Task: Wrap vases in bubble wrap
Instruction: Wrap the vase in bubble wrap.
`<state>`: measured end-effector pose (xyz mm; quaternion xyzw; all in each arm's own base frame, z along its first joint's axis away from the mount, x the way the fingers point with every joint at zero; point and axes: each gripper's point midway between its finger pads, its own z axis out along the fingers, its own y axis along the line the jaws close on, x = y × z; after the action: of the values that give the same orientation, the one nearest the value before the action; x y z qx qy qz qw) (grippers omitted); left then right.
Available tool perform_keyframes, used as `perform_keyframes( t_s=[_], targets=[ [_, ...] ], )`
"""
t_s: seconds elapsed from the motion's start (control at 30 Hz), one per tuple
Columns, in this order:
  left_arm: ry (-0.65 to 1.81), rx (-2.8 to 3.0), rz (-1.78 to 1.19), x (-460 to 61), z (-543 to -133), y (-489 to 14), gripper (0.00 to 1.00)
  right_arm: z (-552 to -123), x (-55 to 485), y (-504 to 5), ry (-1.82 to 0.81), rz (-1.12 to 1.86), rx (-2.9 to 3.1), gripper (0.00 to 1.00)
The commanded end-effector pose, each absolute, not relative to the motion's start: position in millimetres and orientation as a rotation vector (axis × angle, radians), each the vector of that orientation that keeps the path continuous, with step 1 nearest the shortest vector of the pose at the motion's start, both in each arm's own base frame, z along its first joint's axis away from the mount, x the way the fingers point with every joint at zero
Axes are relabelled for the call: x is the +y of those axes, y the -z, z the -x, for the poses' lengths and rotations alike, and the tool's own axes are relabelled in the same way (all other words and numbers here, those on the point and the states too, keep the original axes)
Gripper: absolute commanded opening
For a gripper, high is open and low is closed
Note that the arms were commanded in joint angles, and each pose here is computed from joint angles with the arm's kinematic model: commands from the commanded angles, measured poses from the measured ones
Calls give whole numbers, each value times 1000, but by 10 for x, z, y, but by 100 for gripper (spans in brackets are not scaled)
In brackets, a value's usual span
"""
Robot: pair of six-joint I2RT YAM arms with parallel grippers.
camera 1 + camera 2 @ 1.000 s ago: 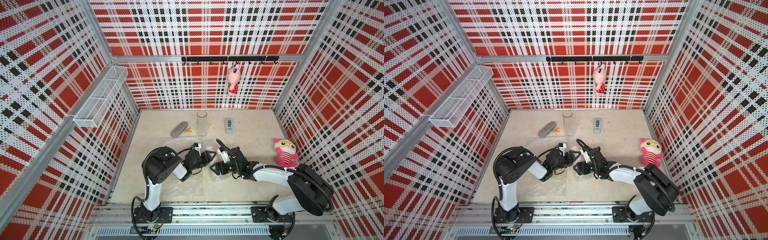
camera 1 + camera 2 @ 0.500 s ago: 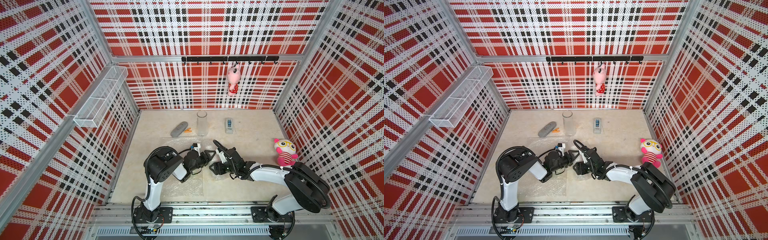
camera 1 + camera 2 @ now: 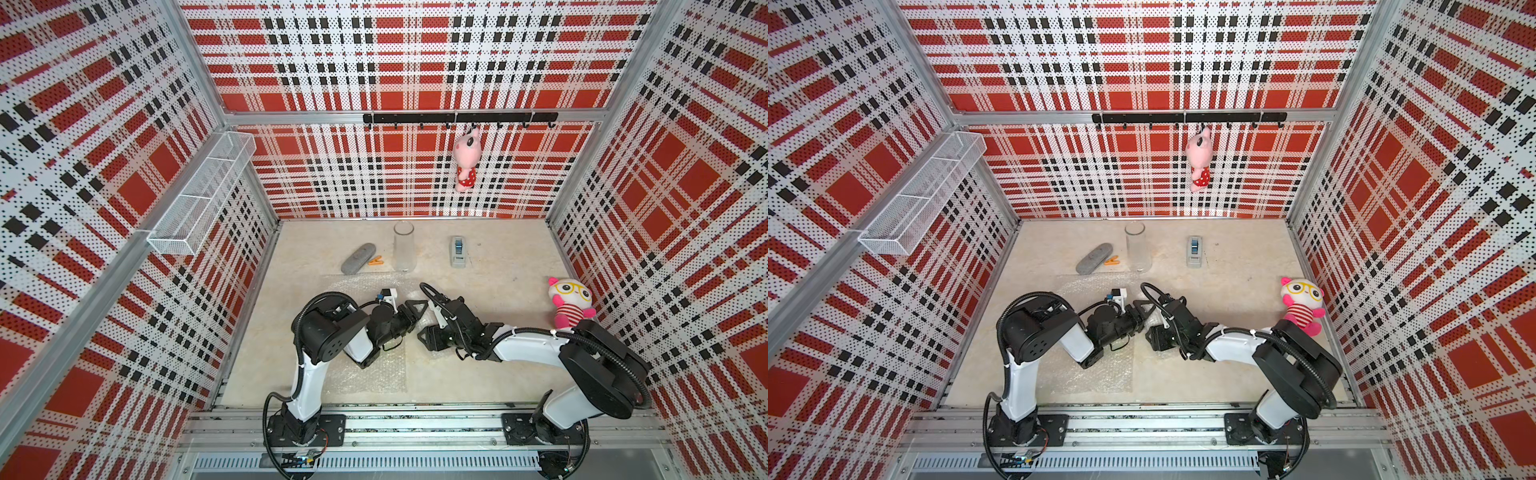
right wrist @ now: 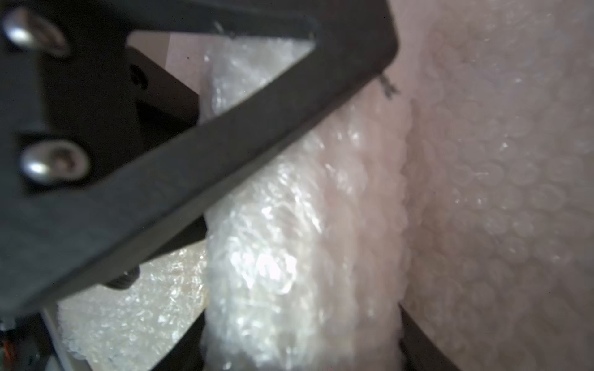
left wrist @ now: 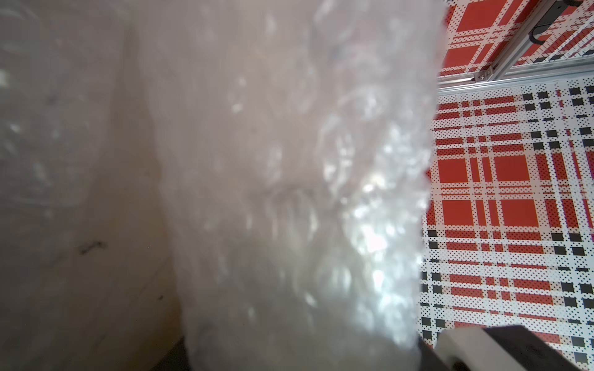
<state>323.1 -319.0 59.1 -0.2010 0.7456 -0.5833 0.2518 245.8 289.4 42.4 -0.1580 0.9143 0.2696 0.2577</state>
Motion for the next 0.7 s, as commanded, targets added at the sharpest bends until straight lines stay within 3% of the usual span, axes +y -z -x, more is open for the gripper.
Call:
perform_keyframes(
  t_s=[0.0,0.1,0.2,0.27,0.67],
  targets=[
    [1695,1895,508,-3269,-3265,-960,29,-2367,3109,-574,-782,592,2406,48],
    [1673,1900,512,-3219,-3276,-957,52,-2409,3040,-611,-723,596,2397,42],
    [1643,1910,525,-3107,-3283,-955,85,-2456,2938,-648,-636,616,2391,37],
    [1613,1921,535,-2993,-3281,-954,99,-2508,2836,-661,-569,620,2390,34],
    [1565,2032,475,-2876,-3043,-878,97,-2762,2565,-704,-433,430,2437,33]
  ],
)
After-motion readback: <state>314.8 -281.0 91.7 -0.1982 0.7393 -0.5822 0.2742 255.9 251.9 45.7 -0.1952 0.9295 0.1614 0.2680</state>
